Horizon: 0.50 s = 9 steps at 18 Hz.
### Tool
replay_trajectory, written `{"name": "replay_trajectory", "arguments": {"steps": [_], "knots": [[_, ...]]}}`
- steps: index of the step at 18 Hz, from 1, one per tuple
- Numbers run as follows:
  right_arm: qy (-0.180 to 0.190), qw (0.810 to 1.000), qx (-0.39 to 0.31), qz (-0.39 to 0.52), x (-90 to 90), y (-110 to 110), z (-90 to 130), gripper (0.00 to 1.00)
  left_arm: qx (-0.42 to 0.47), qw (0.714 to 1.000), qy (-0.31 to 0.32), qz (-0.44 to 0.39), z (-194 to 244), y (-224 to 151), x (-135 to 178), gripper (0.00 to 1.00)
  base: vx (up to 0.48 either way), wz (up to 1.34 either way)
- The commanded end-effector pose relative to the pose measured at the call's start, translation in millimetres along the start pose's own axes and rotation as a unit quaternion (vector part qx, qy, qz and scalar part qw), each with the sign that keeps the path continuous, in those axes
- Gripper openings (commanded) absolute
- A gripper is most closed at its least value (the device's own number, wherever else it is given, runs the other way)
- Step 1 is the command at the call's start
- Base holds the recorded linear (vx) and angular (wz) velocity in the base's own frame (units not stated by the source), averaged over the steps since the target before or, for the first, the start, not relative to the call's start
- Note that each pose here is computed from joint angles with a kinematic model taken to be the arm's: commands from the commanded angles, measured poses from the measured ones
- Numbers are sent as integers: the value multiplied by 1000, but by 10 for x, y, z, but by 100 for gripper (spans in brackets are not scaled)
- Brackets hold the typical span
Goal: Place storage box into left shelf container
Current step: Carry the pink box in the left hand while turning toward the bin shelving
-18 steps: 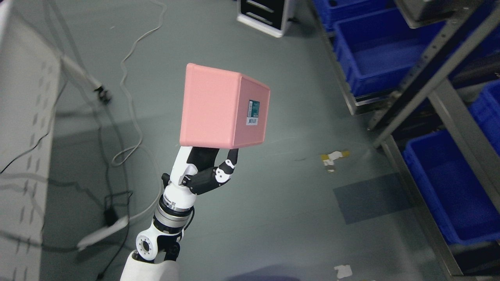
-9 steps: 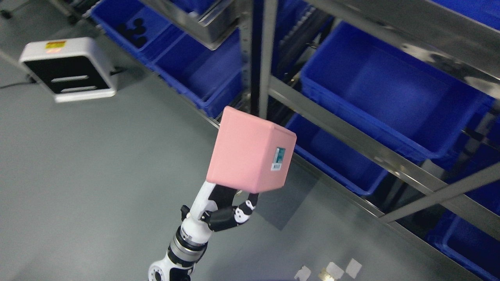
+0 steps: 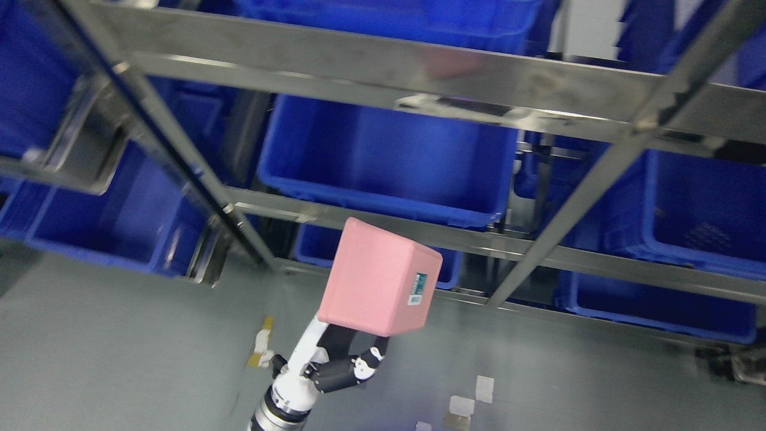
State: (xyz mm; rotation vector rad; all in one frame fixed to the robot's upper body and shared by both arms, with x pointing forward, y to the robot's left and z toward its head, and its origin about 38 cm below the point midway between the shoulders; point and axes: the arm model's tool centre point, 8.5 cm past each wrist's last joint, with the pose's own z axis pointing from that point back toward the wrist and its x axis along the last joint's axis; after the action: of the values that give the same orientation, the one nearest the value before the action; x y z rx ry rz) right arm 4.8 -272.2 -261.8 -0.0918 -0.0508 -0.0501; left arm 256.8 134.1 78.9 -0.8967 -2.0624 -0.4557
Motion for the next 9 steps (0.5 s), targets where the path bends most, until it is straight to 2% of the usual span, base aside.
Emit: {"name": "replay_trajectory", "arguments": {"steps": [1, 5, 9], "knots": [[-12, 1000, -9, -10, 98, -112, -5, 100, 77, 993, 62, -68, 283, 942, 96, 1, 126, -577], [-11, 1000, -9, -10, 88, -113, -5, 100, 84, 986, 95, -107, 123, 1414, 143, 1, 96, -557], [-12, 1000, -9, -10, 98, -112, -5, 100, 70, 976, 166, -122, 60, 1780, 16, 3, 70, -314]]}}
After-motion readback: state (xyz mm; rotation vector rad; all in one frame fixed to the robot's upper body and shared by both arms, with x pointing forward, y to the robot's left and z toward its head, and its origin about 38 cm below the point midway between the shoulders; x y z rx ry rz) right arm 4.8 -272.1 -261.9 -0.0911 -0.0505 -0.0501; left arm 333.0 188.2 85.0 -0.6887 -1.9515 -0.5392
